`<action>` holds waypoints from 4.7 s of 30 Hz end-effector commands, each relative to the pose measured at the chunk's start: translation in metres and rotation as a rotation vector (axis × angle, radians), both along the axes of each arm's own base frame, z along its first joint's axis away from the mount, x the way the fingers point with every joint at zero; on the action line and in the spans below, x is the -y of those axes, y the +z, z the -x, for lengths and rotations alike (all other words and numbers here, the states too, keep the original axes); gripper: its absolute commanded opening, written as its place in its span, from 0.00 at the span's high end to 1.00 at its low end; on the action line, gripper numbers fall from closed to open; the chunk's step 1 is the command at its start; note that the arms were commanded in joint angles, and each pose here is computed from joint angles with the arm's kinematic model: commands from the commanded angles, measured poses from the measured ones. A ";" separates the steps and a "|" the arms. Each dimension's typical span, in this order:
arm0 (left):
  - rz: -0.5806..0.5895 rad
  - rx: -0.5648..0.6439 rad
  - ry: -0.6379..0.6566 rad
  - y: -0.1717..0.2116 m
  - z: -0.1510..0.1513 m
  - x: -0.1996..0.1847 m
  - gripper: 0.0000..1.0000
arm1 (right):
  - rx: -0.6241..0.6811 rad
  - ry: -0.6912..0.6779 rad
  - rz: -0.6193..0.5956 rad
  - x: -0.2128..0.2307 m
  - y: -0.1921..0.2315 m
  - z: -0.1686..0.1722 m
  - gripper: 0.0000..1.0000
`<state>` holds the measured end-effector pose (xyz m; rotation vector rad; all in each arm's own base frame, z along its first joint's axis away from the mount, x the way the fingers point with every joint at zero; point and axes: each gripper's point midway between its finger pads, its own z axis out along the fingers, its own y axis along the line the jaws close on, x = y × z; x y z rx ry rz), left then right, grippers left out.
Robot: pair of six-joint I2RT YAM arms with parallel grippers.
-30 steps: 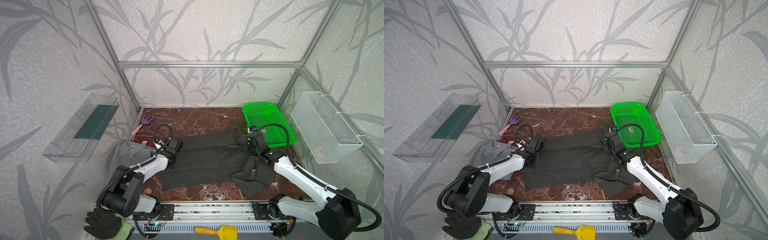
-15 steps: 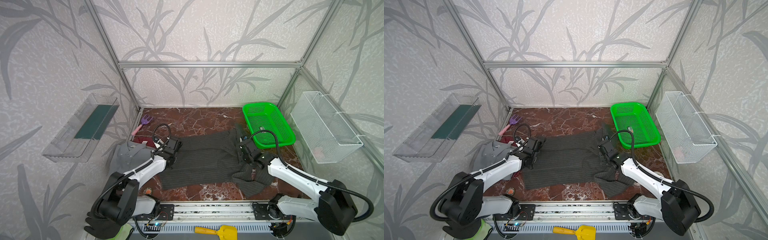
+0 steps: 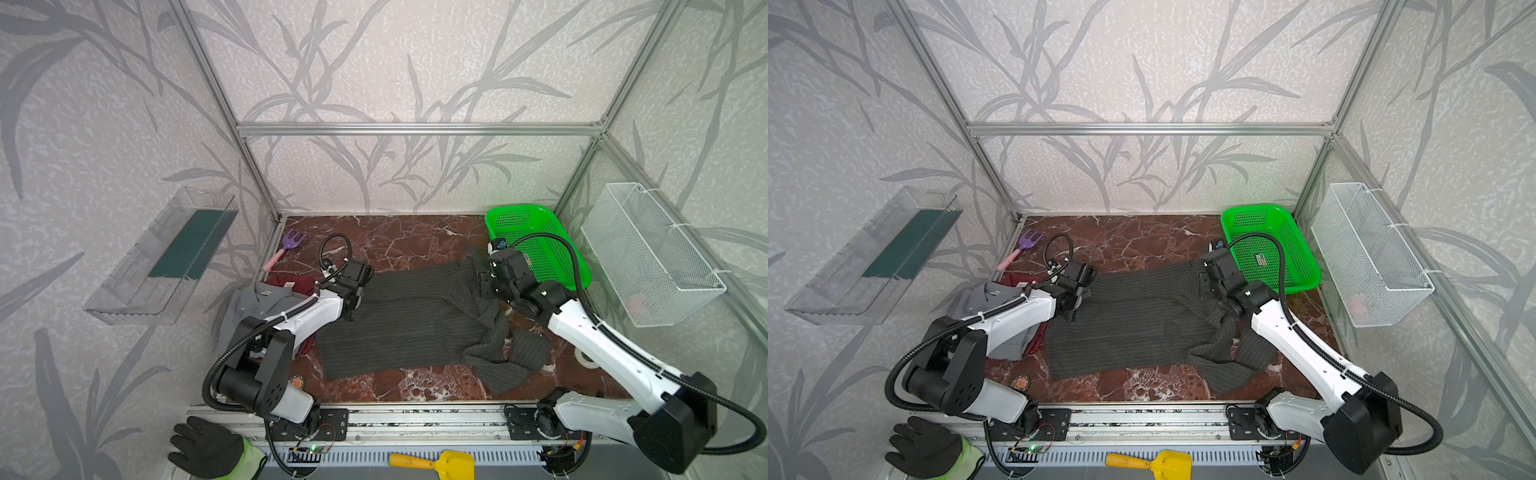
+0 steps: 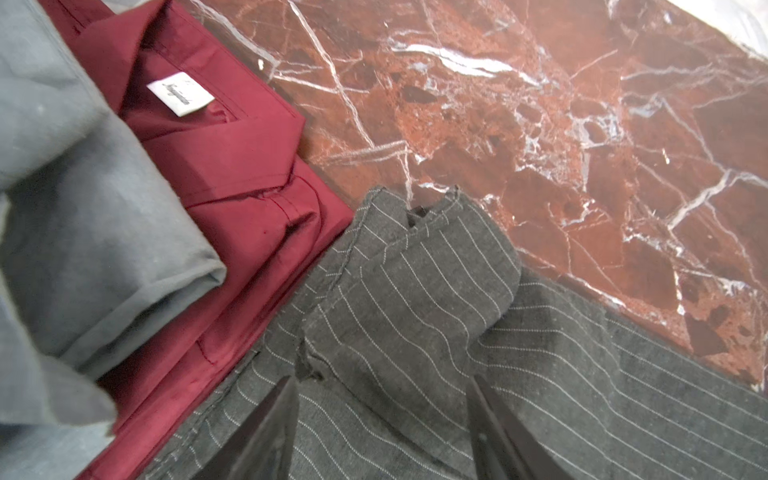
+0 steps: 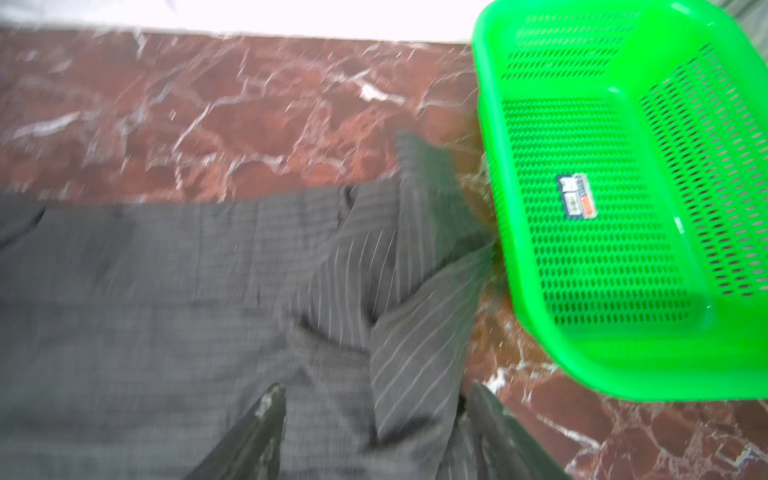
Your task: Fold and stack the long sleeve shirts
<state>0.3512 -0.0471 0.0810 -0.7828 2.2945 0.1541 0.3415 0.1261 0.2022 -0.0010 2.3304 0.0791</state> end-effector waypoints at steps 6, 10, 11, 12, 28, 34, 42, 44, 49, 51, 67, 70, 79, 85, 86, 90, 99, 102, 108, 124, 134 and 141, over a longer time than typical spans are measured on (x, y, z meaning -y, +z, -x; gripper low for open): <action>0.006 -0.090 -0.053 -0.027 0.012 0.005 0.35 | -0.174 -0.143 0.038 0.022 -0.077 -0.046 0.36; 0.009 -0.107 -0.060 -0.035 0.015 0.007 0.35 | -0.166 -0.126 0.045 0.012 -0.088 -0.068 0.42; 0.012 -0.111 -0.063 -0.037 0.015 0.007 0.35 | -0.165 -0.133 0.048 0.012 -0.090 -0.075 0.44; 0.011 -0.116 -0.065 -0.038 0.016 0.007 0.35 | -0.177 -0.131 0.055 0.010 -0.094 -0.081 0.45; 0.017 -0.128 -0.079 -0.046 0.016 0.011 0.35 | -0.200 -0.159 0.205 -0.001 -0.115 -0.163 0.50; 0.019 -0.126 -0.084 -0.046 0.016 0.012 0.36 | -0.208 -0.185 0.256 0.009 -0.121 -0.174 0.51; 0.022 -0.121 -0.086 -0.045 0.015 0.012 0.36 | -0.221 -0.201 0.280 0.017 -0.126 -0.178 0.65; 0.023 -0.121 -0.086 -0.045 0.016 0.013 0.36 | -0.215 -0.204 0.278 0.018 -0.123 -0.179 0.75; 0.026 -0.116 -0.089 -0.043 0.016 0.013 0.36 | -0.167 -0.207 0.256 0.021 -0.089 -0.173 1.00; 0.030 -0.113 -0.089 -0.043 0.015 0.014 0.36 | -0.122 -0.207 0.230 0.020 -0.060 -0.165 1.00; 0.058 -0.095 -0.113 -0.032 0.017 0.022 0.36 | 0.304 -0.192 0.096 0.036 0.121 -0.018 1.00; 0.060 -0.087 -0.120 -0.028 0.019 0.024 0.36 | 0.327 -0.185 0.086 0.042 0.131 0.011 1.00; 0.037 0.056 -0.357 0.017 0.008 0.066 0.34 | 0.243 -0.173 -0.035 0.053 0.116 0.061 1.00; -0.061 0.532 -0.779 0.106 0.011 0.155 0.34 | 0.230 -0.178 -0.078 0.053 0.114 0.067 1.00; -0.071 0.624 -0.853 0.120 0.015 0.171 0.34 | 0.228 -0.179 -0.084 0.053 0.114 0.068 1.00; -0.176 0.813 -1.204 0.146 0.038 0.243 0.44 | 0.210 -0.185 -0.092 0.053 0.110 0.070 1.00; -0.530 0.935 -1.635 0.118 0.078 0.344 0.36 | 0.174 -0.229 -0.142 0.061 0.102 0.082 1.00; -0.576 0.978 -1.697 0.116 0.085 0.367 0.32 | 0.133 -0.228 -0.165 0.060 0.096 0.086 1.00; -0.665 1.021 -1.792 0.111 0.090 0.399 0.31 | -0.009 -0.363 -0.186 0.074 0.078 0.096 1.00; -0.802 1.022 -2.105 0.081 0.153 0.434 0.30 | -0.155 -0.704 -0.326 0.128 0.034 0.125 1.00; -0.988 1.023 -2.238 0.072 0.180 0.448 0.29 | -0.271 -0.778 -0.375 0.133 0.016 0.135 1.00; -1.037 1.127 -2.200 0.087 0.181 0.479 0.32 | -0.269 -0.780 -0.383 0.133 0.017 0.139 1.00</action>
